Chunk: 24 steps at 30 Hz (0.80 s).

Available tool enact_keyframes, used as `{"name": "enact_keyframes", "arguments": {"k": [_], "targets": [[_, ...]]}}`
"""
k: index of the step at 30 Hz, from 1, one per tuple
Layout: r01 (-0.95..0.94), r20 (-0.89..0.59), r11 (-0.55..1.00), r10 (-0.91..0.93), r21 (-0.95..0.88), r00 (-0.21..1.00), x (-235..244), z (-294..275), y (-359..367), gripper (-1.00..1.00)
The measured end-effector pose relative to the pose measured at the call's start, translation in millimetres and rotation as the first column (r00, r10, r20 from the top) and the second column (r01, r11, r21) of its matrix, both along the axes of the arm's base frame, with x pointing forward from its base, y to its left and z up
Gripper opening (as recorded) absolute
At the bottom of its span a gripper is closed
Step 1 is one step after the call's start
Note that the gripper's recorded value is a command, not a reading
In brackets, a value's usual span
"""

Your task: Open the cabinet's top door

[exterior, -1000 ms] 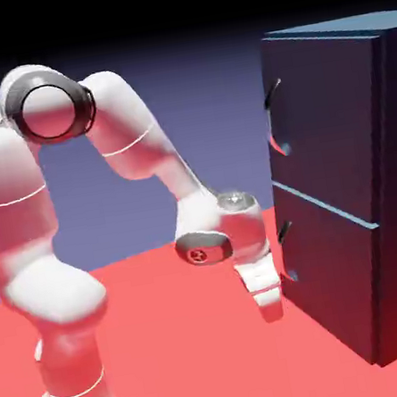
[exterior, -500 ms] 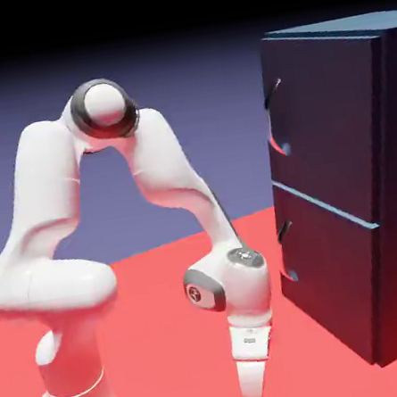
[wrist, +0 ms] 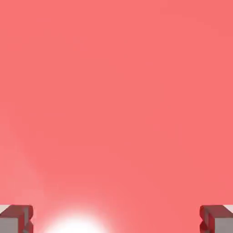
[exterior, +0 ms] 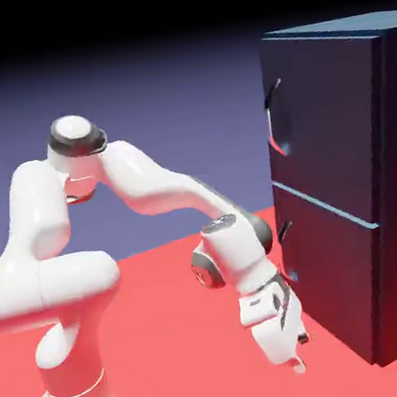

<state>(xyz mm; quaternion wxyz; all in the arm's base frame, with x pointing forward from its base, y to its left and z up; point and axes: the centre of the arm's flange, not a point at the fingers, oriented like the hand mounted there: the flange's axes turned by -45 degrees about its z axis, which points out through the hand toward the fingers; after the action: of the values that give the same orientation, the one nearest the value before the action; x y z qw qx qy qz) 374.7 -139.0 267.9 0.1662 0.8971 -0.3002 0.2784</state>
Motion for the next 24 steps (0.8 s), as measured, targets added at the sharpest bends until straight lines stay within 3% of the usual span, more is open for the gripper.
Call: {"name": "enact_keyframes", "arguments": {"k": [7, 13, 16, 18, 22, 23, 24], "targets": [[-0.175, 0.343, 0.97, 0.225, -0.171, 0.912, 28, 101, 63, 0.0], [-0.343, 0.585, 0.874, 0.486, -0.345, 0.649, 26, 192, 156, 0.0], [-0.415, 0.662, 0.795, 0.601, -0.442, 0.447, 8, 236, 213, 0.0], [-0.417, 0.665, 0.792, 0.605, -0.446, 0.438, 7, 237, 216, 0.0], [-0.417, 0.665, 0.792, 0.605, -0.446, 0.438, 55, 237, 213, 0.0], [-0.417, 0.665, 0.792, 0.605, -0.446, 0.438, 57, 237, 213, -1.0], [-0.417, 0.665, 0.792, 0.605, -0.446, 0.438, 57, 237, 213, -1.0]]}}
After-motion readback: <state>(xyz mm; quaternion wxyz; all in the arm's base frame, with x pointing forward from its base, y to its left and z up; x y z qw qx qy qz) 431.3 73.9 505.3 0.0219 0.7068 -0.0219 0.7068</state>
